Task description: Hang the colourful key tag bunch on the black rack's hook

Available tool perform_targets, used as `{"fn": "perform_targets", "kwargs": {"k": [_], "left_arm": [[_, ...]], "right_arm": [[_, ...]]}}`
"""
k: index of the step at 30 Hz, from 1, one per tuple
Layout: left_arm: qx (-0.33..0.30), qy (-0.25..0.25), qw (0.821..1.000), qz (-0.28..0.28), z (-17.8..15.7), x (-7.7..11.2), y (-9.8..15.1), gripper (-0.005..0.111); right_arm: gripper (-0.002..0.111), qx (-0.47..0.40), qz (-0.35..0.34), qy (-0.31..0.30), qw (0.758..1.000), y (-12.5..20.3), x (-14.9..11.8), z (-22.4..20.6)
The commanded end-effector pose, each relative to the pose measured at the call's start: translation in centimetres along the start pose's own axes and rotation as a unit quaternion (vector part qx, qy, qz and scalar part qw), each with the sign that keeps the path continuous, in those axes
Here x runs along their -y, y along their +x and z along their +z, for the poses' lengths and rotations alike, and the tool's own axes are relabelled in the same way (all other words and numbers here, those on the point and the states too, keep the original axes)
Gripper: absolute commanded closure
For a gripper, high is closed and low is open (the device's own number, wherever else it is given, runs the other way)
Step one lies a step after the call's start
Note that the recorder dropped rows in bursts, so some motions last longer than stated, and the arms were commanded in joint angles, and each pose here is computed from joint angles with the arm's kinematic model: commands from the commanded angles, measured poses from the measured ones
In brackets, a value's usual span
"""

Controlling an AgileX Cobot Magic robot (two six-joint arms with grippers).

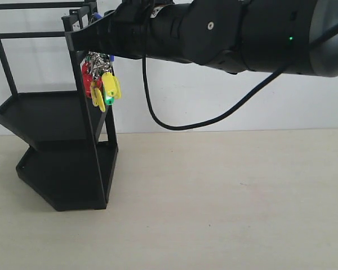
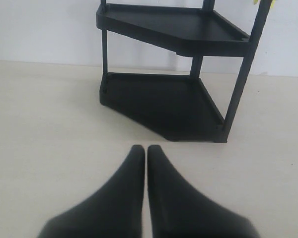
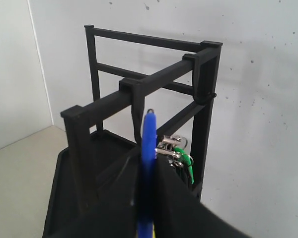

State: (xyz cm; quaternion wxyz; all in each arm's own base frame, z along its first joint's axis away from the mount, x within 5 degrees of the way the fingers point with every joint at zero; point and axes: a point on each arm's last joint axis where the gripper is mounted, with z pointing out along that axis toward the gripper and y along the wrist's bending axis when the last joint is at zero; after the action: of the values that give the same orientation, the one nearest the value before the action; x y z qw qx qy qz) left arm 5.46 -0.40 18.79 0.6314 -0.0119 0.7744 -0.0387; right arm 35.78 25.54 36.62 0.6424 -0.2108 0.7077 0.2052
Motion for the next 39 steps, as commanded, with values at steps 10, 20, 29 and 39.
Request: {"fn": "perform_targets", "kwargs": {"k": [10,20,29,39], "left_arm": [[0.003,-0.002,1.0,0.004,0.0,0.0,0.0,0.102],[0.003,-0.002,1.0,0.004,0.0,0.0,0.0,0.102],[0.003,-0.002,1.0,0.004,0.0,0.0,0.0,0.102],[0.003,-0.002,1.0,0.004,0.0,0.0,0.0,0.102]], "right_arm": [[0.049,0.018,-0.013,0.002,1.0,-0.8,-0.1,-0.2],[0.093,-0.046,0.004,-0.021,0.999,0.2,-0.2,-0.3],[0.108,-0.119,0.039,-0.029,0.992,1.2,0.7,-5.0],[0.108,-0.168,0.111,-0.051,0.978,2.1,-0.1,-18.3]]}}
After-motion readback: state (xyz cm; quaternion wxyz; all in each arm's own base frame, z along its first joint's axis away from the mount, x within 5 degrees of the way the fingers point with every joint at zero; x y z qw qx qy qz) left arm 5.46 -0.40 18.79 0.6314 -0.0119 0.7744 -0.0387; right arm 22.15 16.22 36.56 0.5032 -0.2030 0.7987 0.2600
